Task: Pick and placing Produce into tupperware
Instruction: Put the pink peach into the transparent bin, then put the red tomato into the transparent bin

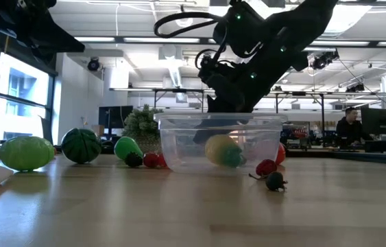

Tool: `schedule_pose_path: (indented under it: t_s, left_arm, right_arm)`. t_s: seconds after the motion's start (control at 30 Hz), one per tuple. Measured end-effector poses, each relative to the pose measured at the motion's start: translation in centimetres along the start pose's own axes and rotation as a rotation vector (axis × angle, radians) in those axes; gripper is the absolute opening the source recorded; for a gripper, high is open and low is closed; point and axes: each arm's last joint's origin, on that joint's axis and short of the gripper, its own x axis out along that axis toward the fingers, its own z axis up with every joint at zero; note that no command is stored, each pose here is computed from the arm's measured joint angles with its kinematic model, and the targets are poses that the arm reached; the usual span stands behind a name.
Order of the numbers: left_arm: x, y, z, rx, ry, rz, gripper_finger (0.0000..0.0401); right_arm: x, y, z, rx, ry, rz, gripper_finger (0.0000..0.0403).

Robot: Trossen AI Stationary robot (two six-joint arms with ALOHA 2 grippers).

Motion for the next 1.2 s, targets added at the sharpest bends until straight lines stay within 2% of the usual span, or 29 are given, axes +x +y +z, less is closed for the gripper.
schedule_pose_path:
  t_s: [0.6,0.97,1.2]
  left_arm:
    - [0.0,0.0,0.0,0.0,0.0,0.0,0.0001]
    - [0.0,0.0,0.0,0.0,0.0,0.0,0.0001]
    - [0.0,0.0,0.0,0.0,0.001,0.0,0.0001]
  right_arm:
    - [0.0,0.0,0.0,0.006,0.003,-0.009,0.0147]
    - [-0.1,0.0,0.3,0.004,-0.036,-0.018,0.018]
    - [-2.3,0.1,2.1,0.025,-0.127,-0.011,0.0181]
